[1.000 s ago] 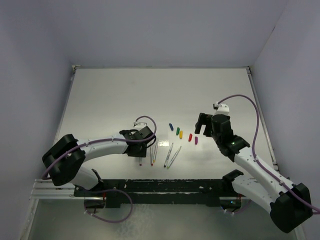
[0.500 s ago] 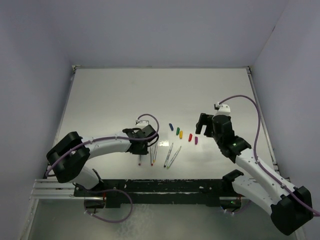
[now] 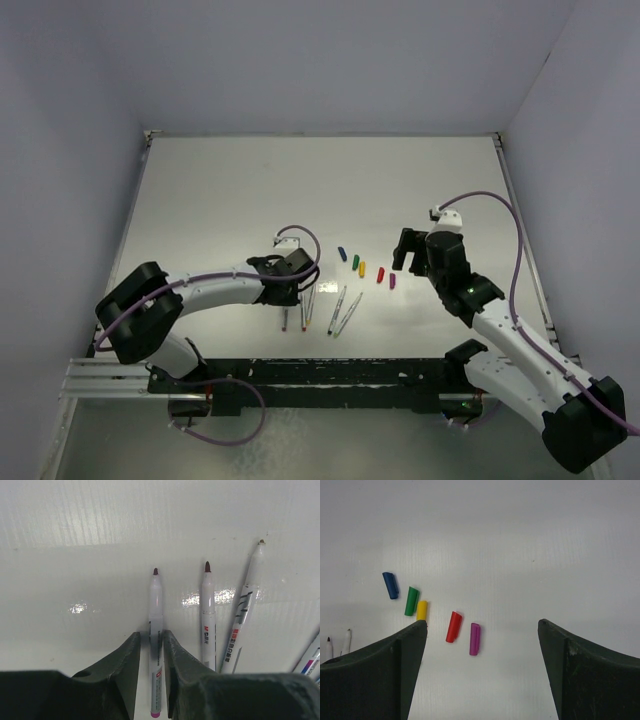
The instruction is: Insert the pens into the pen caps
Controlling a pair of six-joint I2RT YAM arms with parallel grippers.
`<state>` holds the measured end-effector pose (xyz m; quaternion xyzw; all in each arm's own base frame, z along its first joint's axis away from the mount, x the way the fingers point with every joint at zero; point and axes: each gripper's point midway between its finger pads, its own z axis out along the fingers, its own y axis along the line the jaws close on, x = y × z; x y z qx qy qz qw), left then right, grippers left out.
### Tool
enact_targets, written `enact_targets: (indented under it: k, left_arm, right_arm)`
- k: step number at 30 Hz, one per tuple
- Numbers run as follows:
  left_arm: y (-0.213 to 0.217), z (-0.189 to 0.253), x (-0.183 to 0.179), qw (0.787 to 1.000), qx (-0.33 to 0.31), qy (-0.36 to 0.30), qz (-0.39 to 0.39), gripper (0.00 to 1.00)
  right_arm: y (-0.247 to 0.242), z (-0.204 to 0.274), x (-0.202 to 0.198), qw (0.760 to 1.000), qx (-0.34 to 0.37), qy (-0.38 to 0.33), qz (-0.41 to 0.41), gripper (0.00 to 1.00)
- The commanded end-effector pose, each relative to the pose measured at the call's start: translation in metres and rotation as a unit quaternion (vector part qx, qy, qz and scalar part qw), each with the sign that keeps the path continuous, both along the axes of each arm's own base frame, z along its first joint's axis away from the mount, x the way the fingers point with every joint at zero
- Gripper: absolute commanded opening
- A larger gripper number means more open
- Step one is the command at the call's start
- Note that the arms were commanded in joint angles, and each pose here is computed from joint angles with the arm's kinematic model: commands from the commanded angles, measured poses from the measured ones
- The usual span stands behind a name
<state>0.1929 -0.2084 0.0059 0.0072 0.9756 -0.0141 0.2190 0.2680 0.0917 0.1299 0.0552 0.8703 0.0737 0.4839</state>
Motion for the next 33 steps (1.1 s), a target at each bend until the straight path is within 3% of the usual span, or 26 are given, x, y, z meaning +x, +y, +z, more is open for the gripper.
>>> enact_targets:
  k: [1,28,33]
  left_arm:
    - [0.035,-0.042,-0.057,0.992,0.047,0.118,-0.006,0.29]
    - [0.037,-0.031,-0.066,0.986,0.072,0.152,-0.003,0.26]
    - [0.035,-0.04,-0.068,0.983,0.081,0.166,-0.009,0.14]
  right_arm:
    - [-0.001,0.013,0.005,1.0,0.001,-0.019,-0.01,0.93]
    - [0.002,0.023,0.011,0.999,-0.001,-0.032,-0.002,0.94]
    - [0.0,0.025,0.01,0.999,-0.002,-0.034,-0.005,0.94]
